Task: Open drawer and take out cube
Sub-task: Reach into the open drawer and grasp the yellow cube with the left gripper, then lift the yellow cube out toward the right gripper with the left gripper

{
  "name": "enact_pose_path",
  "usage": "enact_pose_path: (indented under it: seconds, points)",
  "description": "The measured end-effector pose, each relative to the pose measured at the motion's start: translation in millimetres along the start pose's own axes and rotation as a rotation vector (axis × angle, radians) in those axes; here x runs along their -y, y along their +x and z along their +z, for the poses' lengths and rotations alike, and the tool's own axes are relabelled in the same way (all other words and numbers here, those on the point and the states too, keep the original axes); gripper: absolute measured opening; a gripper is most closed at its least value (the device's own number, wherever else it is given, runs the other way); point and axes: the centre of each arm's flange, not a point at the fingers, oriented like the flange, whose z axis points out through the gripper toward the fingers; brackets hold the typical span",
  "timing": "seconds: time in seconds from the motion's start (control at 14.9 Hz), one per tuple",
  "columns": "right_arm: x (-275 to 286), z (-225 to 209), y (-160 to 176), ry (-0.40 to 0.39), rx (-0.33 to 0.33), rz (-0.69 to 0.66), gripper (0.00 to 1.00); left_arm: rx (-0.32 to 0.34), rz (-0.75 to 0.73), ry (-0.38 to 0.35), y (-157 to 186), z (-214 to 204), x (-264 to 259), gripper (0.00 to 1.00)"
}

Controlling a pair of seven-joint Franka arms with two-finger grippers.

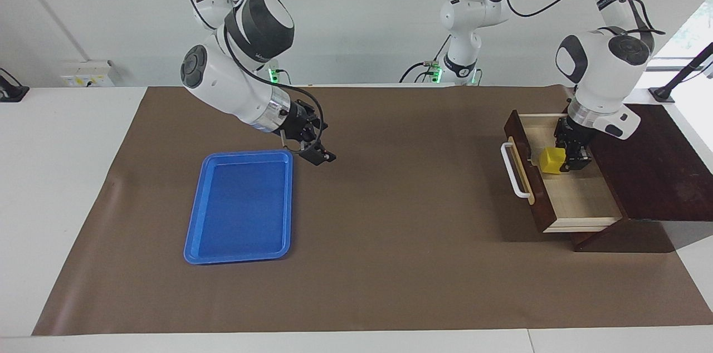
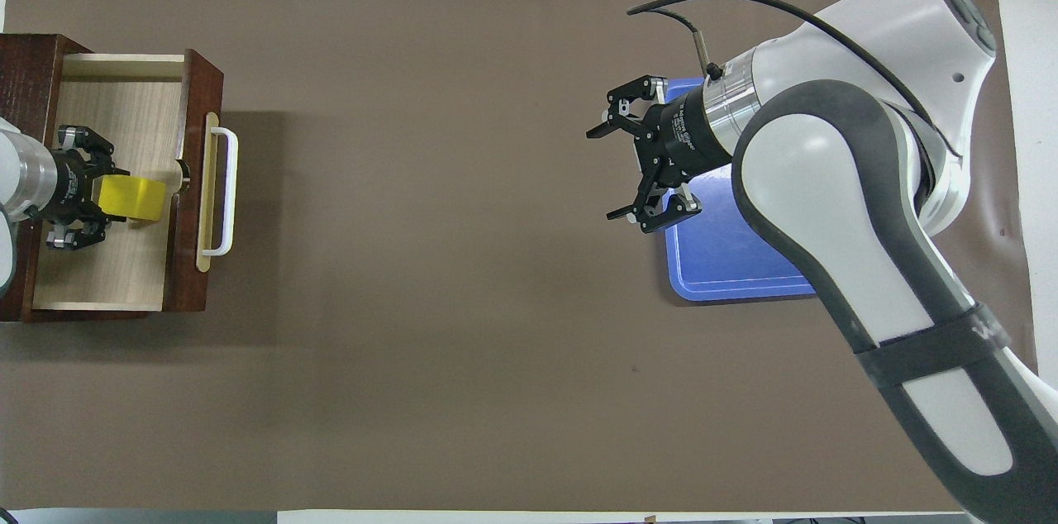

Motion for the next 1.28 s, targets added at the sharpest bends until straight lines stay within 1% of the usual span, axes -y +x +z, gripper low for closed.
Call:
enact_pose_path:
  seconds: [0.13,0.27,0.4,0.54,0.67,0.81,1.07,1.28]
  points:
    - [0,0,0,0.000,0.000,0.000,1.00,0.005,0.011,0.031,-6,-25,-14,0.56]
    - [0,0,0,0.000,0.000,0.000,1.00,0.012,0.002,0.075,-18,-63,-34,0.56]
    - [0,0,0,0.000,0.000,0.000,0.99,0.018,-0.019,0.107,-45,-93,-51,0.56]
    - [0,0,0,0.000,0.000,0.000,0.99,0.018,-0.068,0.126,-89,-103,-60,0.56]
    - [0,0,0,0.000,0.000,0.000,0.99,0.026,-0.163,0.130,-135,-103,-63,0.56]
    - [0,-1,1,0.001,0.000,0.001,0.99,0.030,-0.253,0.134,-172,-104,-62,0.56]
    - [1,0,2,0.000,0.000,0.003,0.99,0.036,-0.311,0.106,-264,-115,-49,0.56]
    - [1,2,2,-0.002,0.000,0.004,0.99,0.041,-0.340,0.093,-316,-110,-39,0.56]
